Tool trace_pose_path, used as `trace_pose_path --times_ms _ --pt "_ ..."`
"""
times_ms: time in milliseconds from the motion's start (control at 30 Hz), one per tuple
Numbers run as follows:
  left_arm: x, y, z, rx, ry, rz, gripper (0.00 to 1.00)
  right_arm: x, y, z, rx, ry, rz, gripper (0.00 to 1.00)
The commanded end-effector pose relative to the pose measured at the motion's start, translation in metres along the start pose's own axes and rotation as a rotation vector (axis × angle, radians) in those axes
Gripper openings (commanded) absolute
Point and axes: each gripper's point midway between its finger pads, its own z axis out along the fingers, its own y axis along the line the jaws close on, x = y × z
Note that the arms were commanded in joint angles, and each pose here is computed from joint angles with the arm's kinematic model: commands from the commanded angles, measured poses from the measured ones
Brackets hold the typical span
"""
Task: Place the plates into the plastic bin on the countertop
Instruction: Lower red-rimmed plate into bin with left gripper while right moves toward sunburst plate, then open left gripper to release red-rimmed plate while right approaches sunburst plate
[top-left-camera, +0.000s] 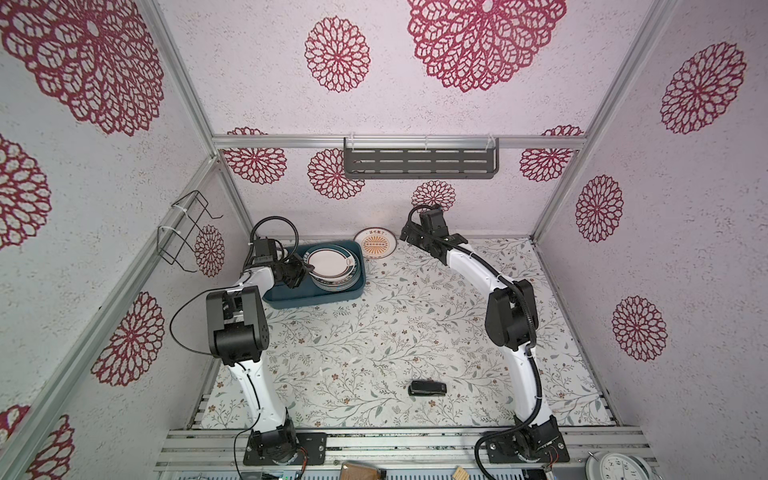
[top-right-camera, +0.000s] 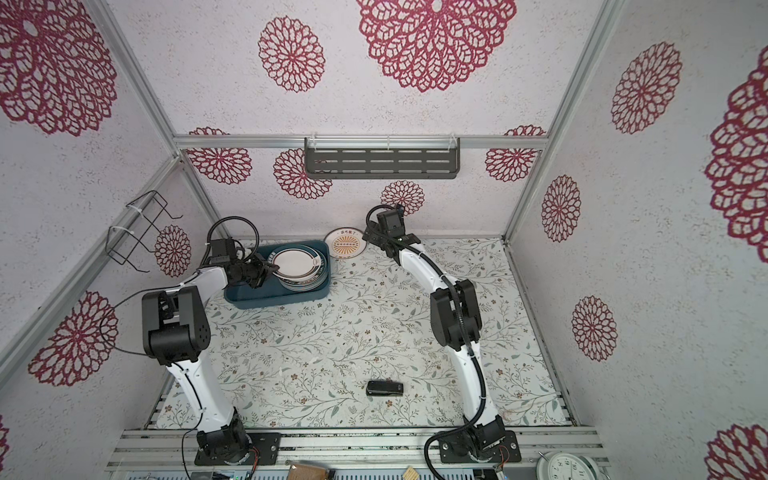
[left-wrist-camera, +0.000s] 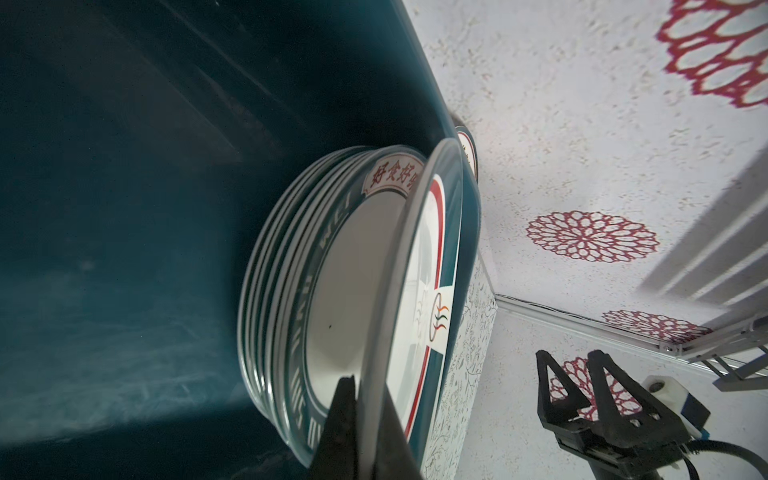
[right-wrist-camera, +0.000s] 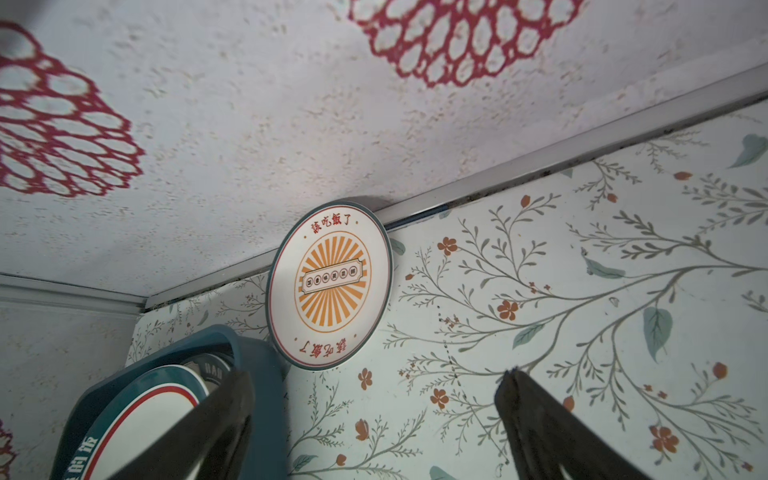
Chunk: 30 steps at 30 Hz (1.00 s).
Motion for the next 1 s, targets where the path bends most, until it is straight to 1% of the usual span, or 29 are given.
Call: trace_pose_path --times_ms 0,167,267,300,333,400,433,567,600,667,767,867,967 --pt "-0.006 -0.016 0.006 0.026 -0.019 0.034 0.0 -0.005 0.013 -0.001 -0.069 0.017 0.047 0.95" --pt "-0.009 -0.015 0.013 0.013 -0.021 0.035 0.0 0.007 0.014 0.017 -0.13 0.059 0.081 0.94" --pt "-0.007 -0.01 0.015 -0.01 -0.013 0.031 0.07 0.014 0.016 0.027 -0.16 0.067 0.097 0.93" --pt "-0.007 -0.01 0.015 -0.013 -0.014 0.031 0.1 0.015 0.016 0.03 -0.166 0.067 0.107 0.93" --pt "-0.007 -0.008 0.016 -0.022 -0.013 0.027 0.15 0.018 0.016 0.033 -0.173 0.07 0.121 0.92" --pt "-0.006 -0.005 0.015 -0.038 -0.014 0.021 0.2 0.021 0.016 0.039 -0.188 0.071 0.142 0.91" --pt "-0.007 -0.003 0.015 -0.047 -0.015 0.018 0.26 0.023 0.015 0.042 -0.19 0.073 0.154 0.91" --pt "-0.006 -0.003 0.011 -0.071 -0.01 0.028 0.44 0.026 0.016 0.051 -0.212 0.063 0.175 0.9" --pt "-0.006 -0.003 0.01 -0.075 -0.008 0.029 0.5 0.027 0.015 0.053 -0.212 0.062 0.177 0.9" --pt "-0.006 -0.004 0.007 -0.093 -0.005 0.04 0.58 0.028 0.014 0.057 -0.212 0.049 0.175 0.89" --pt "-0.005 -0.001 0.002 -0.141 -0.001 0.057 0.72 0.027 0.009 0.064 -0.205 0.027 0.177 0.89" --pt "-0.005 0.003 -0.006 -0.197 -0.005 0.074 0.77 0.03 0.007 0.07 -0.21 0.016 0.19 0.88" --pt "-0.006 0.0 -0.015 -0.221 -0.02 0.101 0.8 0.035 0.009 0.077 -0.234 0.019 0.212 0.87"
